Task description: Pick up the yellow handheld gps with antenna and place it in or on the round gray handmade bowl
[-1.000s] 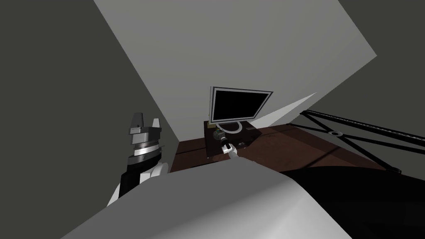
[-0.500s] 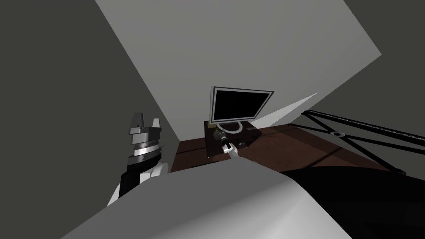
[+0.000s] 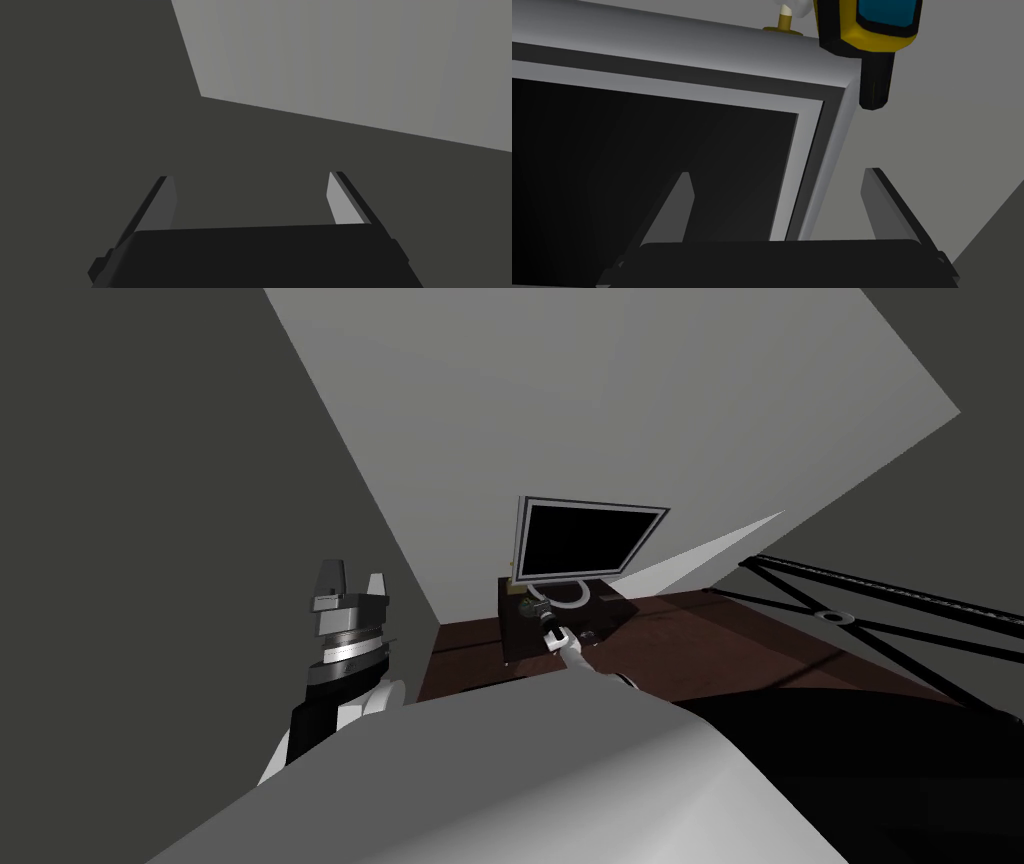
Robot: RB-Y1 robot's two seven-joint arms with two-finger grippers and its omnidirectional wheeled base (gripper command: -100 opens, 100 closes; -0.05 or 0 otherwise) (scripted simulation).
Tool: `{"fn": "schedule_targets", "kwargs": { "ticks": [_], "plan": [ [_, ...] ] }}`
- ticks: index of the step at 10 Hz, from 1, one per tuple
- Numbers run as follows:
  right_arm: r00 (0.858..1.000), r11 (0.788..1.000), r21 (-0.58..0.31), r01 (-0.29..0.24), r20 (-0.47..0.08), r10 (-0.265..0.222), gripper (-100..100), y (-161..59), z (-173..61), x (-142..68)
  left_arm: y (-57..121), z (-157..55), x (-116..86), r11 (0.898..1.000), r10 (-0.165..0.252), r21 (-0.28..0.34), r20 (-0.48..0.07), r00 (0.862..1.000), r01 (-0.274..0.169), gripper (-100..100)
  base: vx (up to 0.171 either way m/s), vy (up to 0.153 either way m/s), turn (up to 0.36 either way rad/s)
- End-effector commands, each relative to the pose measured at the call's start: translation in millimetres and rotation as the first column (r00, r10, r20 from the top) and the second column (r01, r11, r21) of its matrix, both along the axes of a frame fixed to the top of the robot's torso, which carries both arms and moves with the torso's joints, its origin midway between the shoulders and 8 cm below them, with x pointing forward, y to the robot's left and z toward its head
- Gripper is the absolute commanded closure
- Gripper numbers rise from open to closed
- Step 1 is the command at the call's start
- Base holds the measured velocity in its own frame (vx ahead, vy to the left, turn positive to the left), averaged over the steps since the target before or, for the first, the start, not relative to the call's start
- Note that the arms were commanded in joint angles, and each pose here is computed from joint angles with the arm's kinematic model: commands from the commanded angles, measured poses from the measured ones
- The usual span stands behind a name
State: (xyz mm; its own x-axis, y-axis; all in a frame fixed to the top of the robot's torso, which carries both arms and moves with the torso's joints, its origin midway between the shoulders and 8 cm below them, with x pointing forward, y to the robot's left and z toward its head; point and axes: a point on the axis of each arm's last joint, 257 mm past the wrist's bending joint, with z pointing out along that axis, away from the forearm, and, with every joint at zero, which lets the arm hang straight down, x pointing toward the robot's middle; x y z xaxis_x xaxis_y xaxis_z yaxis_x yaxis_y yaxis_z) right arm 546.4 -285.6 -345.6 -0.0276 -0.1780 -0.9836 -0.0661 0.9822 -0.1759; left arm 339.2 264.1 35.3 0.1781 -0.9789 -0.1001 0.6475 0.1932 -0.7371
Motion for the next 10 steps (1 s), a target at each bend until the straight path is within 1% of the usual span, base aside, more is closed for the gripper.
{"fn": "schedule_targets", "kwargs": {
  "ticks": [1,2,3,5,6,7,8,9,10],
  "plan": [
    [1.0,1.0,0.002,0.008,0.004,-0.008,-100,-16.7,6.7,4.8,0.0,0.0,0.0,1.0,0.0,0.0,0.0,1.0,0.0,0,-0.034,0.062,0.057],
    [1.0,1.0,-0.013,0.016,0.007,-0.016,-100,-31.1,13.8,8.4,0.0,0.0,0.0,1.0,0.0,0.0,0.0,1.0,0.0,0,-0.05,0.088,0.085],
    [1.0,1.0,0.0,0.016,0.006,-0.016,-100,-31.1,13.8,8.4,0.0,0.0,0.0,1.0,0.0,0.0,0.0,1.0,0.0,0,-0.038,0.064,0.02],
    [0.999,0.999,-0.015,0.035,0.011,-0.035,-100,-60.2,29.2,14.9,0.0,0.0,0.0,1.0,0.0,0.0,0.0,1.0,0.0,0,-0.036,0.075,0.078],
    [0.999,0.999,-0.003,0.036,0.011,-0.035,-100,-60.2,29.2,14.9,0.0,0.0,0.0,1.0,0.0,0.0,0.0,1.0,0.0,0,-0.031,0.057,0.024],
    [0.999,0.999,-0.006,0.046,0.014,-0.046,-100,-74.7,37.6,17.9,0.0,0.0,0.0,1.0,0.0,0.0,0.0,1.0,0.0,0,-0.046,0.055,0.056],
    [0.999,0.999,-0.005,0.046,0.014,-0.046,-100,-74.7,37.6,17.9,0.0,0.0,0.0,1.0,0.0,0.0,0.0,1.0,0.0,0,-0.038,0.042,0.028],
    [0.998,0.998,-0.008,0.057,0.017,-0.057,-100,-89.3,46.6,20.7,0.0,0.0,0.0,1.0,0.0,0.0,0.0,1.0,0.0,0,-0.031,0.049,0.062],
    [0.998,0.998,-0.006,0.057,0.017,-0.057,-100,-89.3,46.6,20.7,0.0,0.0,0.0,1.0,0.0,0.0,0.0,1.0,0.0,0,-0.024,0.047,0.027]
  ]
}}
